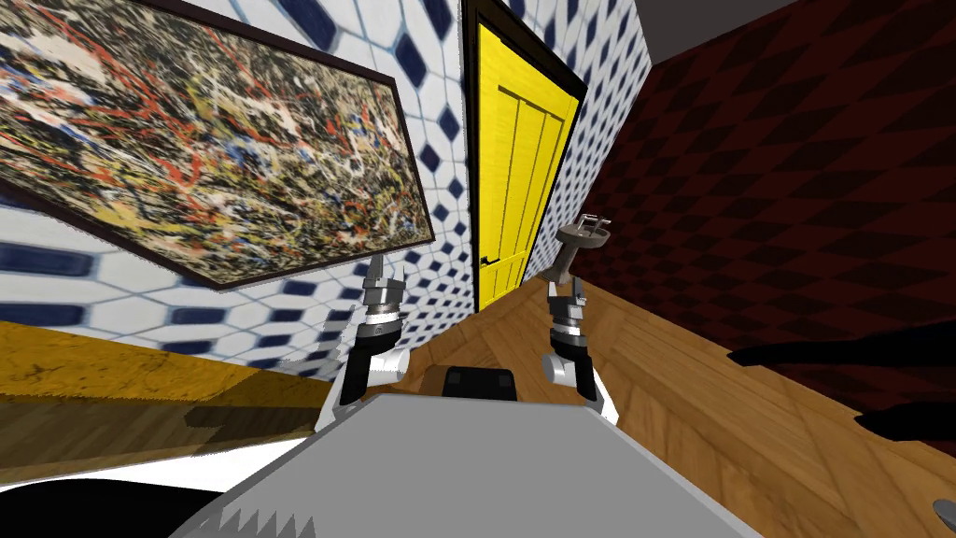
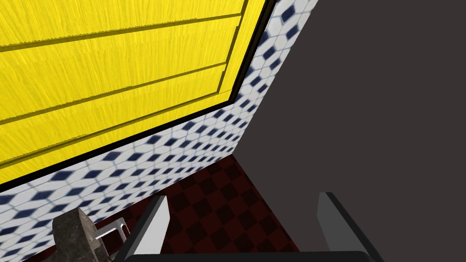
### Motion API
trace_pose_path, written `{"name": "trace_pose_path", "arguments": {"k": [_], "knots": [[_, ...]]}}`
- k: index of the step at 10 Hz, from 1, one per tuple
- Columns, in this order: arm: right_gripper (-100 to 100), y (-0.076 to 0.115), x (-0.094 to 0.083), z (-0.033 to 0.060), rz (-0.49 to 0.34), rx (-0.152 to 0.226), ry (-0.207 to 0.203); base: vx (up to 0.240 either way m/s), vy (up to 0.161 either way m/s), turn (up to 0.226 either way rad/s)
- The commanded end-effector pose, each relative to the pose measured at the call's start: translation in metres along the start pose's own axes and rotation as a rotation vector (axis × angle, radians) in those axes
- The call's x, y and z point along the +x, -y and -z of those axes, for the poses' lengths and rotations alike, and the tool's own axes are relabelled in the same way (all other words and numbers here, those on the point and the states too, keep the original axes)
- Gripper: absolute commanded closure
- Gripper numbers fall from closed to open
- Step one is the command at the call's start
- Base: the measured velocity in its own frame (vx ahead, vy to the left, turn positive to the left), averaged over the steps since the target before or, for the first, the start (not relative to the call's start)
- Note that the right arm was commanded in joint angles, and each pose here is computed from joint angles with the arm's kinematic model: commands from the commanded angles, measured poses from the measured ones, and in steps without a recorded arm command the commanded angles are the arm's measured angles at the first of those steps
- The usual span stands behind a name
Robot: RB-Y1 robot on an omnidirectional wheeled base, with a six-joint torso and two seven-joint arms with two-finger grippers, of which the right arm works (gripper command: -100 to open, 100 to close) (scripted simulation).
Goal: Pull the door open
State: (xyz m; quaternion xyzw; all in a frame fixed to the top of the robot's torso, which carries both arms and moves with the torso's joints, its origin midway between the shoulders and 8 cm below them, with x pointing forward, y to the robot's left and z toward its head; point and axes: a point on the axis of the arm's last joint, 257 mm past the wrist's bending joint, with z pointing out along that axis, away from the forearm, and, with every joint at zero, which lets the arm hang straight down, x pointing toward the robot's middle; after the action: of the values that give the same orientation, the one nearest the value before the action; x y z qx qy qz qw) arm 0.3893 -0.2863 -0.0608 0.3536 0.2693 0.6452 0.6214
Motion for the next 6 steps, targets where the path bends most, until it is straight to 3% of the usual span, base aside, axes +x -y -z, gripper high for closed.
{"name": "trace_pose_path", "arguments": {"k": [1, 6], "knots": [[-100, 0.016, -0.001, 0.0011, 0.000, 0.022, -0.003, 0.059, -0.054, 0.188], [-100, 0.054, -0.006, 0.0094, 0.004, 0.087, -0.005, 0.060, -0.053, 0.136]]}}
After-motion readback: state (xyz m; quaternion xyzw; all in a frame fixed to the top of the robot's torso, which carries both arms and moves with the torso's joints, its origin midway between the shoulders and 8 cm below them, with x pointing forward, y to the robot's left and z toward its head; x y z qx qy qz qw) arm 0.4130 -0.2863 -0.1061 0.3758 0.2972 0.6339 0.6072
